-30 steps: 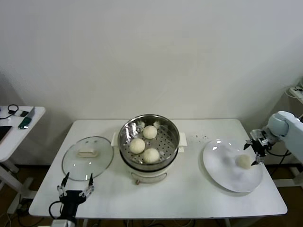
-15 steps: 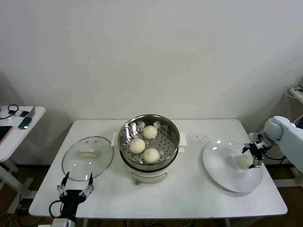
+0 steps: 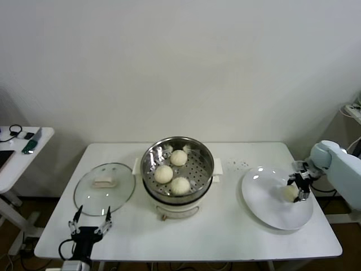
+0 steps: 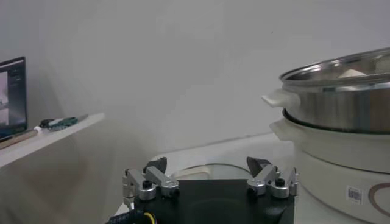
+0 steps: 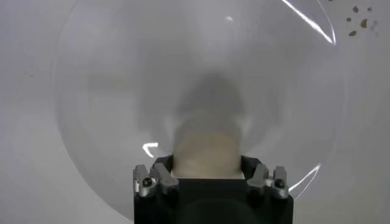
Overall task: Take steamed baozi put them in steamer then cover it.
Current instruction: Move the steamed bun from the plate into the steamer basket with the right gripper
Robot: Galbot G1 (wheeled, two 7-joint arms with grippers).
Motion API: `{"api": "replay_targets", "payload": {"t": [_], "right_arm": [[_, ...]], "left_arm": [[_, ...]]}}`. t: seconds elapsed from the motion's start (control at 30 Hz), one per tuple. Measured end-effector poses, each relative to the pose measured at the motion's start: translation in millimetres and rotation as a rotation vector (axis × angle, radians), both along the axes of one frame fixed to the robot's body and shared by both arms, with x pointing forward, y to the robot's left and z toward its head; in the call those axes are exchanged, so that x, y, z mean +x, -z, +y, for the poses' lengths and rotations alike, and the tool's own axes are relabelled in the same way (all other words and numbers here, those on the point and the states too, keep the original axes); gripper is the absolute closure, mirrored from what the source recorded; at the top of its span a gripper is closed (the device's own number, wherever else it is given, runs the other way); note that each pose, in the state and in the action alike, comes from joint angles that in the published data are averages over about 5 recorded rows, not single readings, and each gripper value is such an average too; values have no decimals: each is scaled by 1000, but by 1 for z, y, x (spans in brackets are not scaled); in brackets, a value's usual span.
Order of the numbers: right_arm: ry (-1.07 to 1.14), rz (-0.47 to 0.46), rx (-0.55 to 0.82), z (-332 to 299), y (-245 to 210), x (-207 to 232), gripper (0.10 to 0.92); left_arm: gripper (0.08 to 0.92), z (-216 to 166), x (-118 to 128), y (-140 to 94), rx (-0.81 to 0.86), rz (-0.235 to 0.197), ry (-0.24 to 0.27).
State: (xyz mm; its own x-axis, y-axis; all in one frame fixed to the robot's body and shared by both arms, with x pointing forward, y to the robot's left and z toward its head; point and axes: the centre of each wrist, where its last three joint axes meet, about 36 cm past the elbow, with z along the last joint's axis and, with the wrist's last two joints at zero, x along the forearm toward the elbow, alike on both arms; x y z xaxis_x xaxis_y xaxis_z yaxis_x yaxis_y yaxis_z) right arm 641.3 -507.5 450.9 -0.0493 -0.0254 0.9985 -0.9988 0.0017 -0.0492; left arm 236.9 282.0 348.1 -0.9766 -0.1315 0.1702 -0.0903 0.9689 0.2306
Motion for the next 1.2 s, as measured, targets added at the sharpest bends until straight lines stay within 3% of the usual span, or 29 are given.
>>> {"api": "replay_targets", "payload": {"t": [0.33, 0.6, 0.93, 1.2], "right_arm": [[31, -26, 32, 0, -23, 3, 310], [68, -96, 134, 29, -78, 24, 306], [47, -176, 293, 119, -177, 59, 303], [1, -184, 372, 209, -238, 75, 306]], "left_arm": [[177, -3, -2, 2, -5, 4, 5], [177, -8, -4, -1, -4, 10, 33], [177, -15, -7, -7, -2, 2, 68], [177, -21, -9, -13, 0, -9, 94]]}}
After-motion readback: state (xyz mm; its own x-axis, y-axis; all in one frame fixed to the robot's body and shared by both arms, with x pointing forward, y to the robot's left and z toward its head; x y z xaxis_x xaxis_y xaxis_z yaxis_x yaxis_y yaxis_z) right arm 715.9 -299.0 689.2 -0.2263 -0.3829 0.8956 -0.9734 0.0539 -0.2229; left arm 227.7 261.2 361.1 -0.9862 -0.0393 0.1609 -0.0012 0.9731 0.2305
